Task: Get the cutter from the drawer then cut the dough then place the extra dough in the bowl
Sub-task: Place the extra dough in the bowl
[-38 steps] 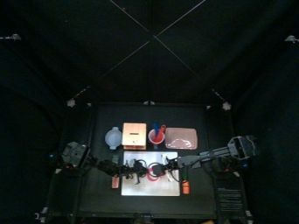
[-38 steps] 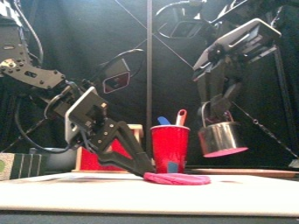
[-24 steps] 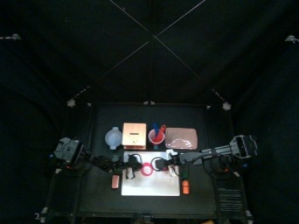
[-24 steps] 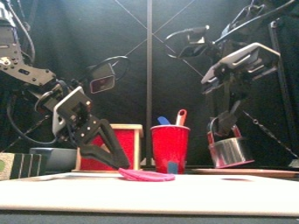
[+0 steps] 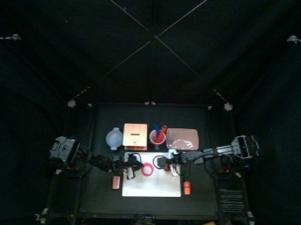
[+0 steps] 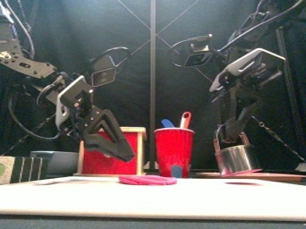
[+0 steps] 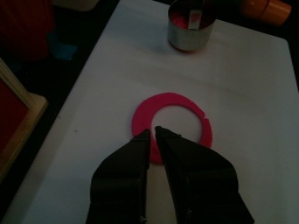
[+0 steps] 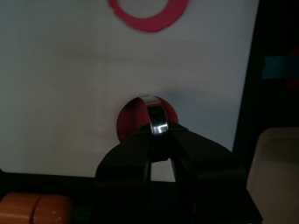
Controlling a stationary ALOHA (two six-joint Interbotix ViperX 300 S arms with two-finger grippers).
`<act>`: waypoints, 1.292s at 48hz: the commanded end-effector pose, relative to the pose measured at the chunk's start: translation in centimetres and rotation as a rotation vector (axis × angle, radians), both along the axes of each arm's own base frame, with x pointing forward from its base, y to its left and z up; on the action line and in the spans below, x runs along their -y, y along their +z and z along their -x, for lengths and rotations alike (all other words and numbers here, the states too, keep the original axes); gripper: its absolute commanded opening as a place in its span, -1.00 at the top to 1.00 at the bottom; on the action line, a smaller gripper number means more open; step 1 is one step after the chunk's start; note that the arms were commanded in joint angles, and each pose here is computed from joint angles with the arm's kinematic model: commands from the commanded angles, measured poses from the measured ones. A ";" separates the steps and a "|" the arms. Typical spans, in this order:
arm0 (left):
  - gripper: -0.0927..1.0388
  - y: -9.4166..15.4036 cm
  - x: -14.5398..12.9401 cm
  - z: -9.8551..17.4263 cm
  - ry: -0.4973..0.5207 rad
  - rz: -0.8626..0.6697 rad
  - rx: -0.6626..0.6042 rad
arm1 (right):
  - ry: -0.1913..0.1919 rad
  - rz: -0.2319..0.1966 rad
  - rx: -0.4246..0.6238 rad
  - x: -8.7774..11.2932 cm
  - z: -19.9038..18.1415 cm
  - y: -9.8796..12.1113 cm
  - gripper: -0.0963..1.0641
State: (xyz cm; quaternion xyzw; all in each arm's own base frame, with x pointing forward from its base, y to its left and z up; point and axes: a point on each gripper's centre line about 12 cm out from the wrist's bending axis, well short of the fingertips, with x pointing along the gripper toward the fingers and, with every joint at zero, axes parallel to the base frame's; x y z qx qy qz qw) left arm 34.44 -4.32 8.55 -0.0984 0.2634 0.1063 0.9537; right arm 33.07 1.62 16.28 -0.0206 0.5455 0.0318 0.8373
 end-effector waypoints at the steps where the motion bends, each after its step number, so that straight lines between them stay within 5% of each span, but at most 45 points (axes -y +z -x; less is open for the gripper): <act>1: -0.23 1.1 0.1 -1.0 0.002 0.003 0.046 | -0.001 -0.010 0.070 -0.1 -0.6 2.0 -0.45; 14: -0.26 1.2 -0.7 -1.4 -0.004 -0.018 0.043 | -0.007 -0.021 0.123 -0.3 -1.7 3.5 -0.52; 21: -0.42 1.6 -0.2 -2.1 -0.099 -0.098 0.045 | -0.034 -0.061 0.137 -0.4 -2.4 3.6 -0.52; 34: -0.69 0.0 -1.4 -2.7 -0.104 -0.086 -0.089 | -0.039 -0.076 0.112 -0.7 -3.0 2.7 -0.52; 62: -0.54 -2.4 -1.2 -2.4 -0.178 -0.070 -0.257 | -0.043 -0.078 0.098 -0.7 -3.2 2.1 -0.52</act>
